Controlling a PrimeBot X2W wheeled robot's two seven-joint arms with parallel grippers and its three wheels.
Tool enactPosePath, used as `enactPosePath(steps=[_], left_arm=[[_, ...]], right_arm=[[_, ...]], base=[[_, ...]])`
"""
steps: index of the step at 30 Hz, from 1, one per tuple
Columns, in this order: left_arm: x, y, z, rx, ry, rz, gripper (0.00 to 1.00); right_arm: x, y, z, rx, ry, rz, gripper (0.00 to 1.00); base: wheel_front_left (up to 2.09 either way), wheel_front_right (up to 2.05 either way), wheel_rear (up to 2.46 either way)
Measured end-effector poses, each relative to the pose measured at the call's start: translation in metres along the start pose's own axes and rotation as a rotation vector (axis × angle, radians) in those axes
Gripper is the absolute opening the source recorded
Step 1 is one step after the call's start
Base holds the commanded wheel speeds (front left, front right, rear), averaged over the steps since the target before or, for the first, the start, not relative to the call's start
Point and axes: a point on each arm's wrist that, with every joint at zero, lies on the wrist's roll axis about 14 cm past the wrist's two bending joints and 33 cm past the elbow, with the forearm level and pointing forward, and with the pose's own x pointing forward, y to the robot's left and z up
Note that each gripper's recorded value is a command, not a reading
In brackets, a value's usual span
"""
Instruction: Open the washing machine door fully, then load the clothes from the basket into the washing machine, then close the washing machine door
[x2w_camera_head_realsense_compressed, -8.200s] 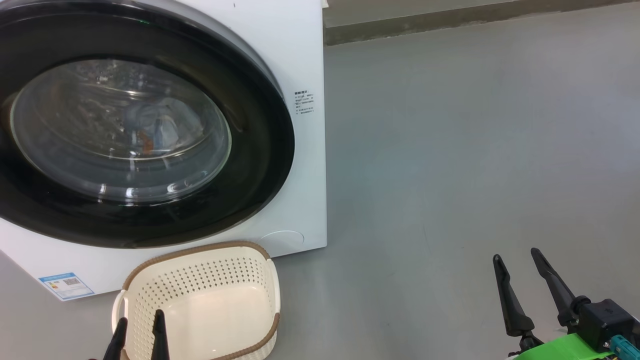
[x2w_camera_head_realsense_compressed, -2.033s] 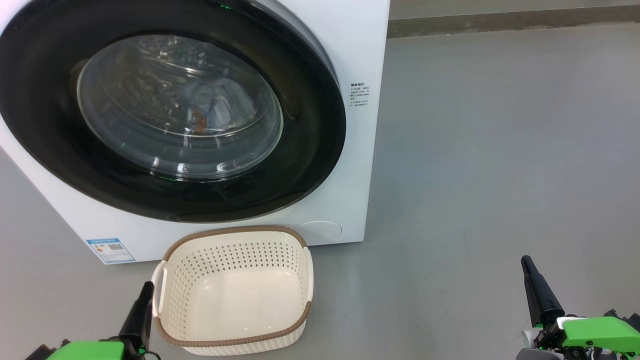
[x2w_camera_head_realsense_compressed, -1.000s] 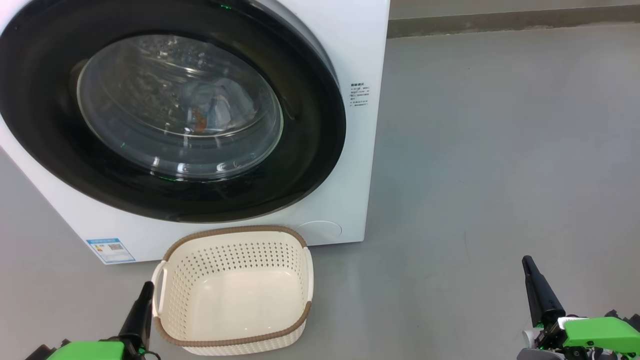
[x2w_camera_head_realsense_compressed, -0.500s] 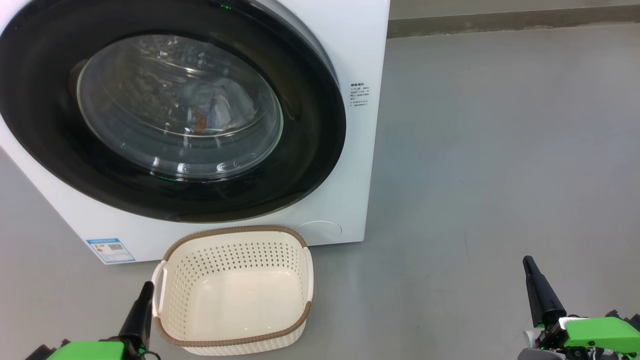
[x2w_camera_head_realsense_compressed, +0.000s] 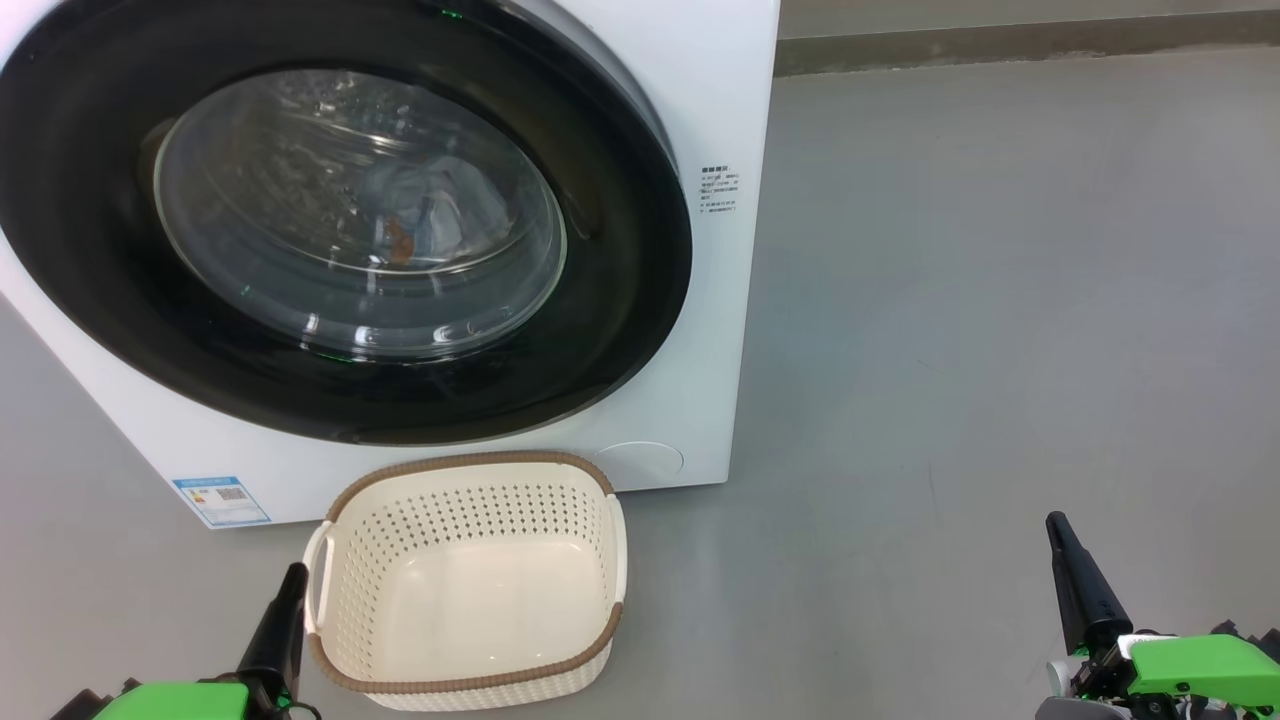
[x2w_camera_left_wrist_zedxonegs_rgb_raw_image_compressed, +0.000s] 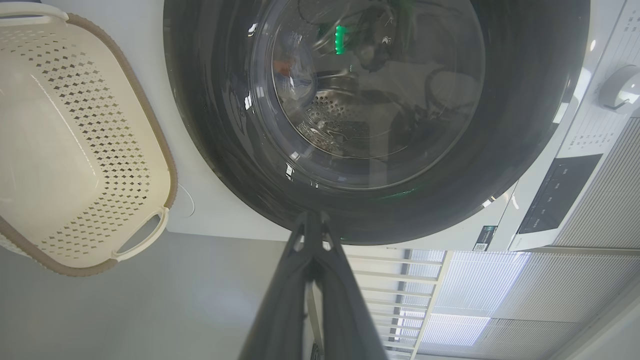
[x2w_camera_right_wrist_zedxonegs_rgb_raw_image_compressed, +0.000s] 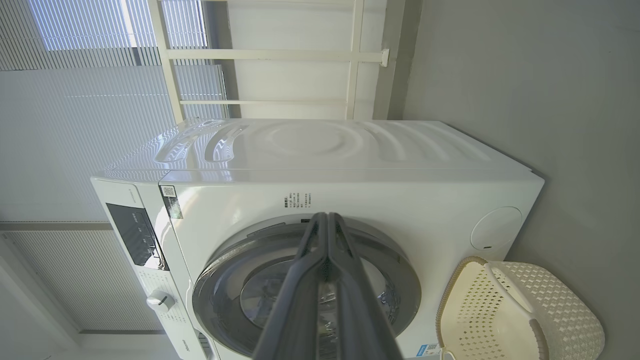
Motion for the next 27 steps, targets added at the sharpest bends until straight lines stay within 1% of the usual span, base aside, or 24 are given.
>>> enactPosePath(steps=[27], left_arm=[[0.0000,0.0000,0.0000,0.000,0.000,0.000,0.00]], right_arm=[[-0.0001,0.0000,0.0010,0.001,-0.004,0.000,0.00]], base=[[0.00,0.00,0.00]])
